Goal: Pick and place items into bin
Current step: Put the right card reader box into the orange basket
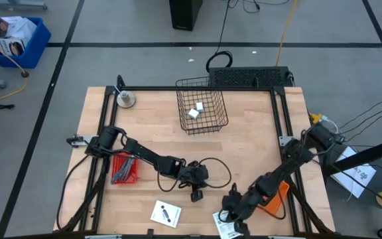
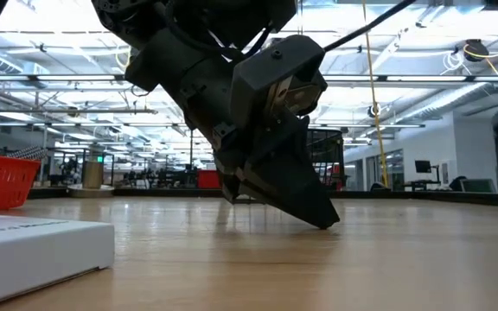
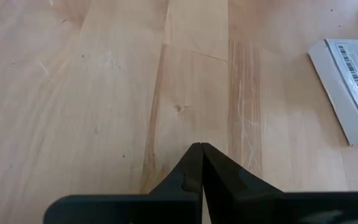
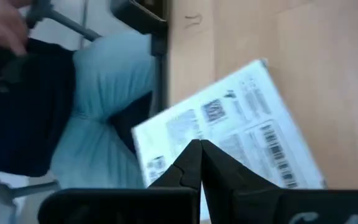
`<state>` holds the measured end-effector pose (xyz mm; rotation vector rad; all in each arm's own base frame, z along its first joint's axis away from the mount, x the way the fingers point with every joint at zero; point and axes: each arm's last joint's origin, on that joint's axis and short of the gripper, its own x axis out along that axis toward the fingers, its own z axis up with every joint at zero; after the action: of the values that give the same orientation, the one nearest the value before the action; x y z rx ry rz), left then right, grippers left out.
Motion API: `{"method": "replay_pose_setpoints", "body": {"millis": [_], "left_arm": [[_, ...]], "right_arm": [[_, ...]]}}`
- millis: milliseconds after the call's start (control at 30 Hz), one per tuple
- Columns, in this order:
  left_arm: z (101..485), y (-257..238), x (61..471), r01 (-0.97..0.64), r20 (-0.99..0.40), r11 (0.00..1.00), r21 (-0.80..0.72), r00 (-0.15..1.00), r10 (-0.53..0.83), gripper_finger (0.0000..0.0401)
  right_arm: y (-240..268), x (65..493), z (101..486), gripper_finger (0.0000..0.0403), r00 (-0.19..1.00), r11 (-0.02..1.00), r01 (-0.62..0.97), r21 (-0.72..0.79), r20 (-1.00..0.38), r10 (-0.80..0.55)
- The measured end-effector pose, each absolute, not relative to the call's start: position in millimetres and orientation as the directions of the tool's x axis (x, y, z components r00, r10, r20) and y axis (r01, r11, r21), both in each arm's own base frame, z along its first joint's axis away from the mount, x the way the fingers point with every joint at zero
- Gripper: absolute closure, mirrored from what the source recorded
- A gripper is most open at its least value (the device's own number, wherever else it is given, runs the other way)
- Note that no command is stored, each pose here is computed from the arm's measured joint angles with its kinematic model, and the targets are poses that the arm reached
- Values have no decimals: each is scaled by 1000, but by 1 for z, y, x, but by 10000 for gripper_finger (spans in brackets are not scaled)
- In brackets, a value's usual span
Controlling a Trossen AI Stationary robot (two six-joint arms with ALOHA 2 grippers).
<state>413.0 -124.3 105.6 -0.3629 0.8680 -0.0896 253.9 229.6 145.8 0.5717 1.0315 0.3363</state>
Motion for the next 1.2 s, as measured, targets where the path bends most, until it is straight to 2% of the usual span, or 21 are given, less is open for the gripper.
{"method": "replay_pose_setpoints", "body": {"millis": [267, 467, 600, 800, 933, 1200], "left_arm": [[106, -123, 414, -70, -721, 932, -355, 655, -226, 375], [106, -123, 414, -58, -721, 930, -364, 649, -242, 396], [111, -123, 411, -61, -739, 934, -352, 630, -238, 392], [142, -116, 391, -148, -809, 973, -180, 585, -60, 396], [167, -118, 381, -159, -798, 976, -145, 603, -20, 391], [159, -125, 381, -181, -799, 979, -98, 601, 32, 396]], "right_arm": [[221, 264, 114, 403, 432, 835, 112, 539, -783, 447], [194, 277, 111, 403, 482, 883, 200, 424, -827, 288], [174, 283, 108, 403, 471, 896, 263, 357, -858, 204], [146, 288, 103, 403, 404, 892, 372, 256, -910, 92], [128, 295, 103, 403, 419, 888, 401, 225, -907, 40], [105, 304, 102, 403, 414, 887, 420, 191, -910, 1]]}}
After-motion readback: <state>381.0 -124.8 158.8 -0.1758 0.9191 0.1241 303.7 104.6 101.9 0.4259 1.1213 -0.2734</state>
